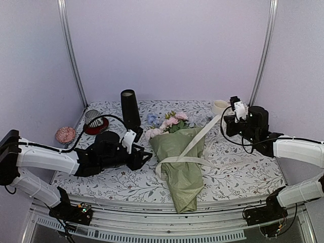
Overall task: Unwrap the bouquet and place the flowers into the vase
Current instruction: Untie the half-tied ribbon from the folded wrapping paper.
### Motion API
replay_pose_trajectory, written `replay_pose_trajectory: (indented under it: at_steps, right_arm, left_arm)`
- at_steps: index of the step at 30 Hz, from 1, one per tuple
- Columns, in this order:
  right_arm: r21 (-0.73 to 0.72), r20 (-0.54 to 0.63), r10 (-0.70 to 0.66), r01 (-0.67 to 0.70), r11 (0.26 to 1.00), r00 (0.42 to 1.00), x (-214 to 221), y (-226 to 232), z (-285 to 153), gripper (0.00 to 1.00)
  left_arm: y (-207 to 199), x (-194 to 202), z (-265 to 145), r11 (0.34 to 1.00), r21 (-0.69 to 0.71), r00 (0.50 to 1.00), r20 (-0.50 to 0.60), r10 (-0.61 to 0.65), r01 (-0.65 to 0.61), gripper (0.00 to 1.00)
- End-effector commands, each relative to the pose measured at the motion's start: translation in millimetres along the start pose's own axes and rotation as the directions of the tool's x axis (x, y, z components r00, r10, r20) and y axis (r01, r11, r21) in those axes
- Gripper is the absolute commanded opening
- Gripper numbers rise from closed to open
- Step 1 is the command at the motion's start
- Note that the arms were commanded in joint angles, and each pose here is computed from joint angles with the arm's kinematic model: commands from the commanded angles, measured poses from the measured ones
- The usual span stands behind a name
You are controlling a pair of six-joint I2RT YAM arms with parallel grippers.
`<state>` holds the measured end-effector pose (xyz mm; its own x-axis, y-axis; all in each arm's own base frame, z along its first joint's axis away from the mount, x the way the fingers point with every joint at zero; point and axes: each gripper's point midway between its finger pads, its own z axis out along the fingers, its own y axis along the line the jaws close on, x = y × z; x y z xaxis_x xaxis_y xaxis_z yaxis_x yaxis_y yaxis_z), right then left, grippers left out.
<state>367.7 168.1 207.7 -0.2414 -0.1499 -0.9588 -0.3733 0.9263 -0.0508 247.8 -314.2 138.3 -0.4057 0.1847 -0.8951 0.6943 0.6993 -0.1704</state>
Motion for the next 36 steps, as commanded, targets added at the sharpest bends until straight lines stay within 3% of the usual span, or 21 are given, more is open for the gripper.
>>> replay_pose_trajectory:
  at_steps: [1,7,10,13,19,23,25,32,36]
  right_arm:
    - [0.158,0.082,0.4,-0.408,0.899,0.913,6.1,-71.4,-4.6,0.02]
    - [0.202,0.145,0.632,-0.648,0.735,0.761,13.0,-134.4,-4.6,0.03]
    - [0.231,0.187,0.709,-0.732,0.641,0.68,16.1,-160.4,-5.9,0.1]
    - [0.243,0.223,0.719,-0.751,0.613,0.659,9.9,-177.1,-5.7,0.26]
    - [0.266,0.274,0.731,-0.779,0.567,0.625,0.4,-208.6,-7.4,0.34]
    - [0.306,0.283,0.745,-0.793,0.526,0.604,-7.8,-226.9,-7.5,0.63]
    - [0.349,0.282,0.753,-0.794,0.497,0.595,-10.1,-234.9,-6.7,0.72]
    - [0.552,0.296,0.804,-0.78,0.296,0.515,0.0,-264.0,-11.7,0.81]
    - [0.621,0.236,0.825,-0.733,0.279,0.514,7.4,-262.8,-14.9,0.83]
  left_arm:
    - [5.3,-4.4,-4.4,1.0,-0.014,1.0,0.019,-0.01,0.01,0.53]
    - [4.7,-7.7,-5.7,1.0,-0.012,1.0,0.028,-0.012,0.013,0.53]
    - [4.6,-8.6,-6.9,1.0,-0.011,0.999,0.031,-0.014,0.014,0.53]
    - [4.7,-9.5,-8.6,1.0,-0.013,0.999,0.031,-0.014,0.014,0.53]
    - [4.7,-13.0,-12.9,1.0,-0.015,0.999,0.041,-0.013,0.013,0.53]
    - [5.3,-12.4,-13.7,1.0,-0.016,0.999,0.039,-0.012,0.012,0.53]
    - [5.3,-13.0,-13.6,1.0,-0.017,0.999,0.041,-0.01,0.011,0.53]
    - [3.6,-15.5,-11.5,1.0,-0.011,0.999,0.039,-0.004,0.005,0.53]
    - [5.2,-13.1,-10.7,1.0,-0.02,0.999,0.033,0.003,-0.002,0.53]
